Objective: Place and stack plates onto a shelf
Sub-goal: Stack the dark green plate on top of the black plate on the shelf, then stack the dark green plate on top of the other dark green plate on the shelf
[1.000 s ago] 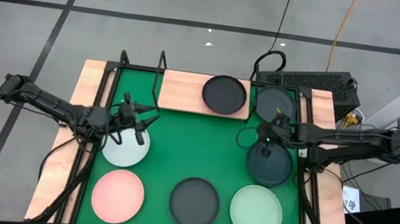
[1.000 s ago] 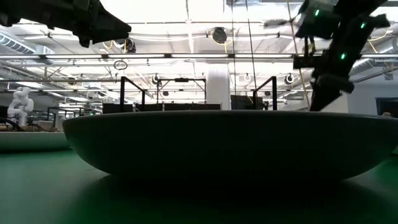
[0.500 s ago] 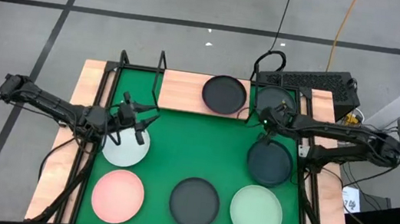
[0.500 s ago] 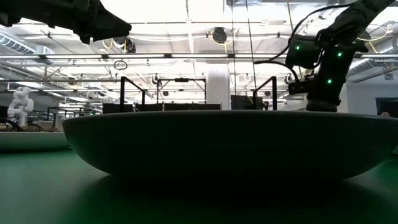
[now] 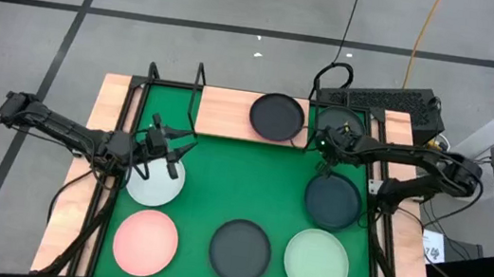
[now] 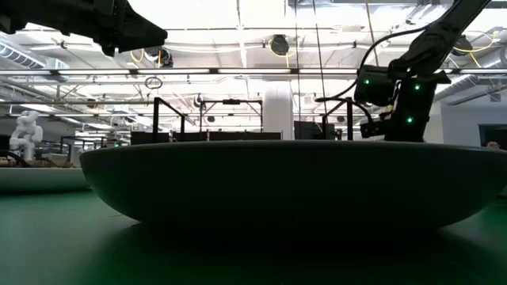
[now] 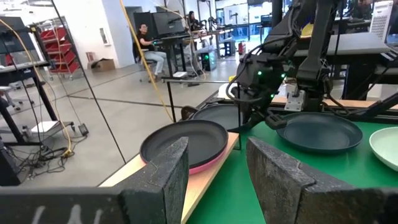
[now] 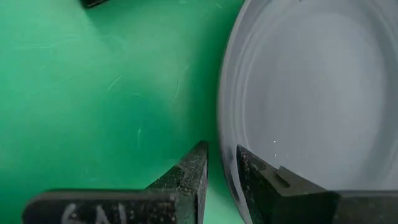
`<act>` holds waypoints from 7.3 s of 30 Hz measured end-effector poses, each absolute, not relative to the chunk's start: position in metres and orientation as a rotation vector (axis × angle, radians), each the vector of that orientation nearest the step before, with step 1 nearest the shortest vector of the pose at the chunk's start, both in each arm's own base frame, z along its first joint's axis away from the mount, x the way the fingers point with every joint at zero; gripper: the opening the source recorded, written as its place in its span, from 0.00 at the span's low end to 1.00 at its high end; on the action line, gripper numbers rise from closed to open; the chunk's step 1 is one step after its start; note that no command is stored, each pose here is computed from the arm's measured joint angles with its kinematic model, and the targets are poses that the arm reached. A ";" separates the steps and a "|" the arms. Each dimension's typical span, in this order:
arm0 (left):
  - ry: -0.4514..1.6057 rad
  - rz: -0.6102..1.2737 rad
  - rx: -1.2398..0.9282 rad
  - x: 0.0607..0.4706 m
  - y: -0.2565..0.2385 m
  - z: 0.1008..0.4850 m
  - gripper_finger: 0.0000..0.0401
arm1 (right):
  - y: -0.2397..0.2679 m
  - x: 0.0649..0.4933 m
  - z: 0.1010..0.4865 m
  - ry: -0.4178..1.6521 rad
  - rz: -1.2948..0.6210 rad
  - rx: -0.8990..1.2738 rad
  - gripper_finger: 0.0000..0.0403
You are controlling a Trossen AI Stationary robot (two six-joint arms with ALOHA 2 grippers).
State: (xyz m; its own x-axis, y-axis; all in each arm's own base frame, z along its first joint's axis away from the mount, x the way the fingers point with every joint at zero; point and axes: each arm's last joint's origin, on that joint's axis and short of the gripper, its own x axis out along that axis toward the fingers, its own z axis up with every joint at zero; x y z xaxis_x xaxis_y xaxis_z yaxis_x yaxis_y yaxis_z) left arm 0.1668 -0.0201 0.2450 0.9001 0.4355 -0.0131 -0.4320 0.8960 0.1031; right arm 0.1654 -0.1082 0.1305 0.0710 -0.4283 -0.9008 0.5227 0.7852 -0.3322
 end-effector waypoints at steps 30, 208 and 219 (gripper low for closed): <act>-0.019 0.451 0.028 0.167 -0.020 0.249 0.41 | -0.089 0.152 0.192 0.946 -0.842 -0.009 0.00; 0.849 0.011 -0.543 0.306 -0.079 0.148 0.41 | 0.027 0.176 0.268 -0.032 0.105 -0.280 0.33; 0.878 -0.005 -0.594 0.305 -0.088 0.143 0.41 | 0.027 0.176 0.265 0.002 0.107 -0.295 0.33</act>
State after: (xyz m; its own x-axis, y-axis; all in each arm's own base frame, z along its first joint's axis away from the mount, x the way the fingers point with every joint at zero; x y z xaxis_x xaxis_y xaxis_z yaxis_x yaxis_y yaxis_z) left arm 0.3048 -0.0885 0.1432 0.6493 -0.2412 -0.7212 -0.2329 0.8397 -0.4906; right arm 0.1762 0.0267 0.2649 0.9943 0.1051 -0.0175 -0.1056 0.9510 -0.2905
